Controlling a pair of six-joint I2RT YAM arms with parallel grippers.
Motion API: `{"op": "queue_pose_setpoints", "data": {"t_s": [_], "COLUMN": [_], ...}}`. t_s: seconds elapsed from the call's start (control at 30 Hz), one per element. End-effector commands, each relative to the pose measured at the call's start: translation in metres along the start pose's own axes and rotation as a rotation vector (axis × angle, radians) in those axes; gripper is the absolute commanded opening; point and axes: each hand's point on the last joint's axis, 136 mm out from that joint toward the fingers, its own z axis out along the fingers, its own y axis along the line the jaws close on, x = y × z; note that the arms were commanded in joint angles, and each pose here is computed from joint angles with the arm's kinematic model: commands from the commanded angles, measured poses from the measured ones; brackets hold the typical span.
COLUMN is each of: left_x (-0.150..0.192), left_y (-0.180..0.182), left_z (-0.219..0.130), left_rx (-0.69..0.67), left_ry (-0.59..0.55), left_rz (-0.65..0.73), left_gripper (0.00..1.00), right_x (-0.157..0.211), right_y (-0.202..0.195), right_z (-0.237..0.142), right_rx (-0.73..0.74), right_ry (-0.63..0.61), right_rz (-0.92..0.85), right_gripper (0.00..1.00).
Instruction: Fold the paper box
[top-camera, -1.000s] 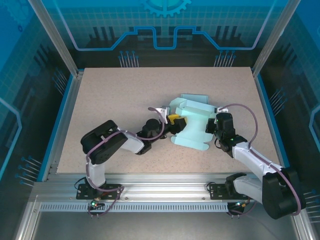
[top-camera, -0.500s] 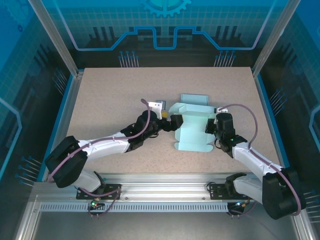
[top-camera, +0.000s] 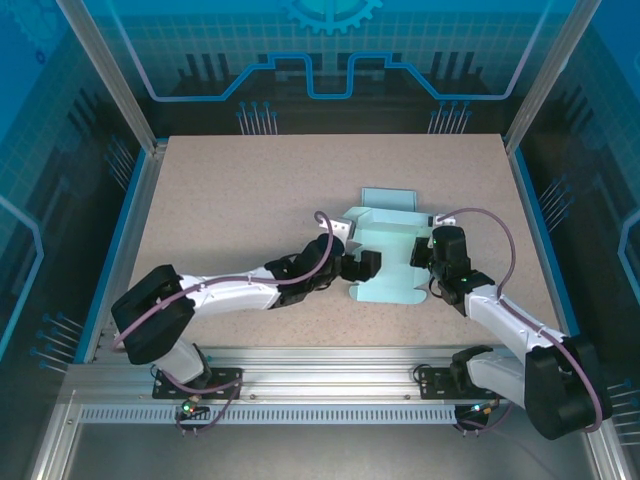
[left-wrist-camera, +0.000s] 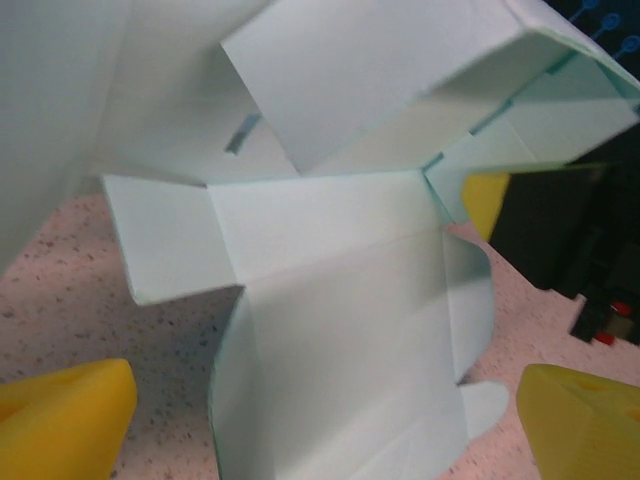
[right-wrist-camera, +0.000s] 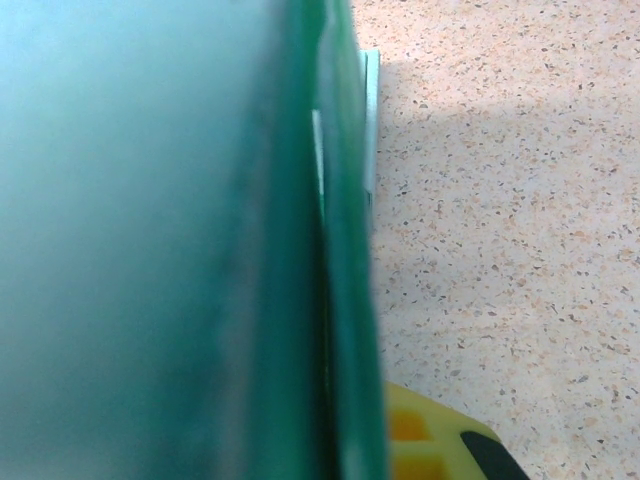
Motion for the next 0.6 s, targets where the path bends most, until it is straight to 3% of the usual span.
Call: {"op": "queue_pose_setpoints", "data": {"t_s": [0.0,0.23,0.43,0.57], "left_x": [-0.02,-0.022,-0.036,-0.037], "left_y": [0.004,0.018,-0.008,-0.033], "left_z": [0.008,0.03,0.039,0.04], "left_rx": [-0.072,-0.141,-0.032,0.069], "left_ry": [-0.057,-0.054,-0.087,-0.09], "left_rz": [0.032,0.038,0.098,0.143], "left_gripper": [0.99,0.99,0.99,0.92], "right_x": [-0.005,-0.006,-0.005,-0.005], "right_y": [0.005,0.005,0.006,0.008], "right_z": [-0.004,-0.004,-0.002,-0.001], "right_rx": [-0.026,-0.027,-0.033,-0.038], "right_ry": [-0.031,-0.034,-0.026,-0.023], "right_rz": [0.006,0.007,0.005,0.004], "right_gripper": [0.0,0.0,0.0,0.0]}}
